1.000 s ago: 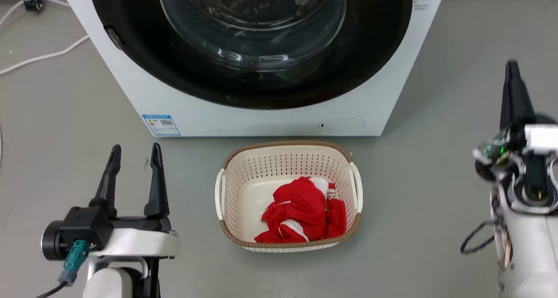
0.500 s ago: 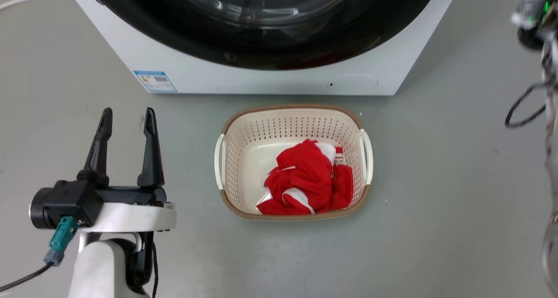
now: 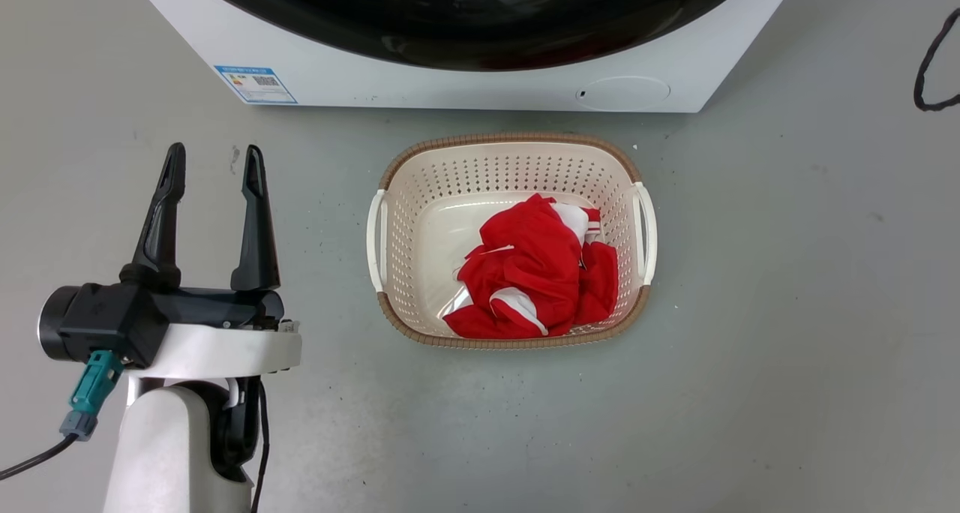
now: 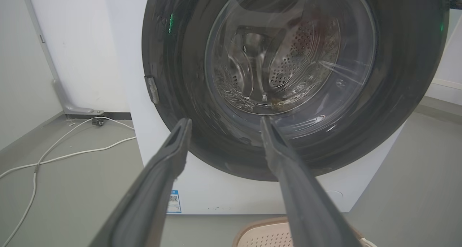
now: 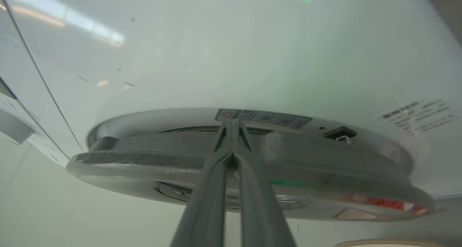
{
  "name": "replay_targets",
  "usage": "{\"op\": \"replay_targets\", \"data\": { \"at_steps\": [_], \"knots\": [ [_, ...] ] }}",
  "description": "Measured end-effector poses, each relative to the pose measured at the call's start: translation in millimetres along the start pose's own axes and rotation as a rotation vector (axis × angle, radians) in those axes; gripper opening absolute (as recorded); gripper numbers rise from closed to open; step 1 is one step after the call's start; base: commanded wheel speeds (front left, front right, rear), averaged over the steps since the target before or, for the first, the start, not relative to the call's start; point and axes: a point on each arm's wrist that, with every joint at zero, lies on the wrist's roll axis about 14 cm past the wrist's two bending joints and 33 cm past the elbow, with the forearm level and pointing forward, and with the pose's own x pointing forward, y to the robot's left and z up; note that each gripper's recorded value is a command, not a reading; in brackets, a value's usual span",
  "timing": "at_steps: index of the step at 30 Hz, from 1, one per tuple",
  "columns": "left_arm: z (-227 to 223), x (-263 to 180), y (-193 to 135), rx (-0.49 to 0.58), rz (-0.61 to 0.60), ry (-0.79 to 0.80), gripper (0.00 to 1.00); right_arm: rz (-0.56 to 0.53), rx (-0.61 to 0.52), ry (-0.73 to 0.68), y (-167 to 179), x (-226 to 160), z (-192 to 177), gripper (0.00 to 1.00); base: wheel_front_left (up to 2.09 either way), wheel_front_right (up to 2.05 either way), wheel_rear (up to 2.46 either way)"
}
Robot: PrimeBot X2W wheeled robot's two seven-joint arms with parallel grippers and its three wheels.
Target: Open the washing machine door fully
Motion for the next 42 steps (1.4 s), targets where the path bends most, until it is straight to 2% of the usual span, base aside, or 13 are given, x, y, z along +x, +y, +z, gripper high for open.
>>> {"op": "replay_targets", "data": {
  "at_steps": [10, 20, 30, 42],
  "knots": [
    [-11.3, 5.7, -0.8, -0.008, -0.006, 0.017, 1.0, -0.034, -0.014, 0.1, -4.1, 14.1, -16.8, 0.0, 0.0, 0.0, 0.0],
    [0.3, 5.8, -6.9, -0.016, -0.018, -0.007, 1.0, -0.027, 0.007, 0.258, 5.8, -2.6, -43.6, 0.0, 0.0, 0.0, 0.0],
    [19.8, -5.8, -16.9, -0.018, -0.038, -0.032, 1.0, -0.005, 0.006, 0.445, 16.0, -42.6, -86.9, 0.0, 0.0, 0.0, 0.0],
    [50.5, -41.9, -30.9, -0.024, -0.06, -0.067, 1.0, 0.129, 0.033, 0.64, 49.1, -116.8, -137.1, 0.0, 0.0, 0.0, 0.0]
  ]
}}
